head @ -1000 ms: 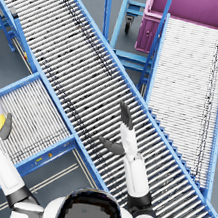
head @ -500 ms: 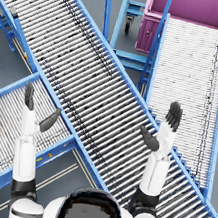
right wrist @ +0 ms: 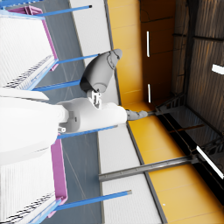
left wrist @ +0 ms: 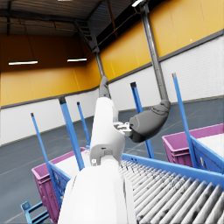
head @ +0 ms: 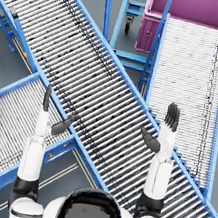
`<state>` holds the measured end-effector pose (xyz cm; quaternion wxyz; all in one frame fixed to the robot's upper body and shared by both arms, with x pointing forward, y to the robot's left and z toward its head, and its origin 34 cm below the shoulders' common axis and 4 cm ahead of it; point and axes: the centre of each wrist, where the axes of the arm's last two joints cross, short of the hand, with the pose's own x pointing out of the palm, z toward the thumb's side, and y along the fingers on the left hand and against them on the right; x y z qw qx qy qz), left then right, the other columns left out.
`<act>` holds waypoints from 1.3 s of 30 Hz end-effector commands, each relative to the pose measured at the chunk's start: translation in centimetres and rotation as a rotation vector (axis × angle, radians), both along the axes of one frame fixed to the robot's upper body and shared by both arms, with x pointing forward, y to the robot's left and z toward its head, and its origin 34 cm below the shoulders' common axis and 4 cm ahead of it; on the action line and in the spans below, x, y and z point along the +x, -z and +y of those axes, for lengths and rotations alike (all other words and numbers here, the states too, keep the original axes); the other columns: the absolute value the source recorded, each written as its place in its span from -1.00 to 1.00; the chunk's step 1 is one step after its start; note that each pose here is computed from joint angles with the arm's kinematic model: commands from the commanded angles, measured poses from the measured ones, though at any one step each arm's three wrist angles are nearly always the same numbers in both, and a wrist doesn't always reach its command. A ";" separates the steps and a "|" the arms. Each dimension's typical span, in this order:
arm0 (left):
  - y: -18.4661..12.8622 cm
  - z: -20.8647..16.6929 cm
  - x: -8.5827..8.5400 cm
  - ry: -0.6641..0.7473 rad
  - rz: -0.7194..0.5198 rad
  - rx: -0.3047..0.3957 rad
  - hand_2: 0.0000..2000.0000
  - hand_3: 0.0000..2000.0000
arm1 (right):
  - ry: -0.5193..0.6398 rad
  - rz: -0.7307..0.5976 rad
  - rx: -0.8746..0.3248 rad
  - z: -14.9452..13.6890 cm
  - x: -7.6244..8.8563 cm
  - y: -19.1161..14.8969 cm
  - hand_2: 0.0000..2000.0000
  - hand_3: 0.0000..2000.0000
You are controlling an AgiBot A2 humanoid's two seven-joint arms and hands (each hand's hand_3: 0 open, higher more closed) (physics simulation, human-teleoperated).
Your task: Pick up the oil and place it on the left assembly line, put the cola on the right, and keep Sprite still
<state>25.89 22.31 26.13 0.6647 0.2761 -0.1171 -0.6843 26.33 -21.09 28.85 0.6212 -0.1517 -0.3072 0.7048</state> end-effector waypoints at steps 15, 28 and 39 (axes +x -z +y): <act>3.0 -2.1 -0.4 0.255 0.280 -0.325 -1.00 -1.00 | -0.269 0.282 -0.183 1.0 -0.8 5.5 -1.00 -1.00; 3.3 -2.2 -0.4 0.273 0.305 -0.350 -1.00 -1.00 | -0.289 0.307 -0.195 1.0 -0.9 6.0 -1.00 -1.00; 3.3 -2.2 -0.4 0.274 0.305 -0.350 -1.00 -1.00 | -0.289 0.307 -0.195 1.0 -0.9 6.0 -1.00 -1.00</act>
